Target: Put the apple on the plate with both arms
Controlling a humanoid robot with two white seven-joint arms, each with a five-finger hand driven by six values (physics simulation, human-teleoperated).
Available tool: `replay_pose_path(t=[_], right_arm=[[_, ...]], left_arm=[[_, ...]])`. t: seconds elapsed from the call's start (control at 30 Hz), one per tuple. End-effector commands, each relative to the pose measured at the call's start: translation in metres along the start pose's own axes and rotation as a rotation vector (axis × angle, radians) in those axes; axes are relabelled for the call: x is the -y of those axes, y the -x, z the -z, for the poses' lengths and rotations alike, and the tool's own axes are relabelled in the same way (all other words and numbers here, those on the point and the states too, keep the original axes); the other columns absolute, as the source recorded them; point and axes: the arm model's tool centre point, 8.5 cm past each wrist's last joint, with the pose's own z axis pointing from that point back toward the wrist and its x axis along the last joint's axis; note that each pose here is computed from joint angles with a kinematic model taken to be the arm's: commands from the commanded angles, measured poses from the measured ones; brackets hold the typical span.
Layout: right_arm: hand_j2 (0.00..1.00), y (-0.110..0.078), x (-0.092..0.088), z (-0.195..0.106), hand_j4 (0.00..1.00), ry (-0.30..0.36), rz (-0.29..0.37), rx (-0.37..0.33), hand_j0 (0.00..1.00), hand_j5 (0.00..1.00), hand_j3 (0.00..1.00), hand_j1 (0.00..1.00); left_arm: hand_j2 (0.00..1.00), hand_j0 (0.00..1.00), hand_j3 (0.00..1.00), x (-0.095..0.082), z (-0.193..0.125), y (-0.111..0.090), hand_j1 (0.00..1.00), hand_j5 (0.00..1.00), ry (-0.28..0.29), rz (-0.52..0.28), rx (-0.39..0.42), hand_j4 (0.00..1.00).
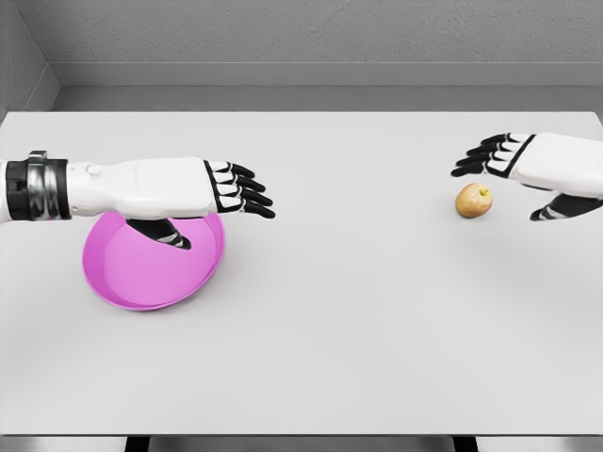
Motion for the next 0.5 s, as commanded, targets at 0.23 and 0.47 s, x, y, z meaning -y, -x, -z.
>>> replay_pose_path(t=[0.23,0.47], right_arm=[[1.0,0.025,-0.019,-0.005,1.0,-0.004,0.179,-0.085,1.0,1.0,1.0,1.0],[1.0,0.048,-0.06,0.016,1.0,-0.078,0.265,-0.162,1.0,1.0,1.0,1.0]], left_arm=[[1.0,1.0,1.0,-0.001,-0.001,0.0,1.0,1.0,-0.003,-0.005,-0.001,1.0],[1.0,1.0,1.0,-0.001,-0.001,0.0,1.0,1.0,-0.006,-0.003,-0.001,1.0]])
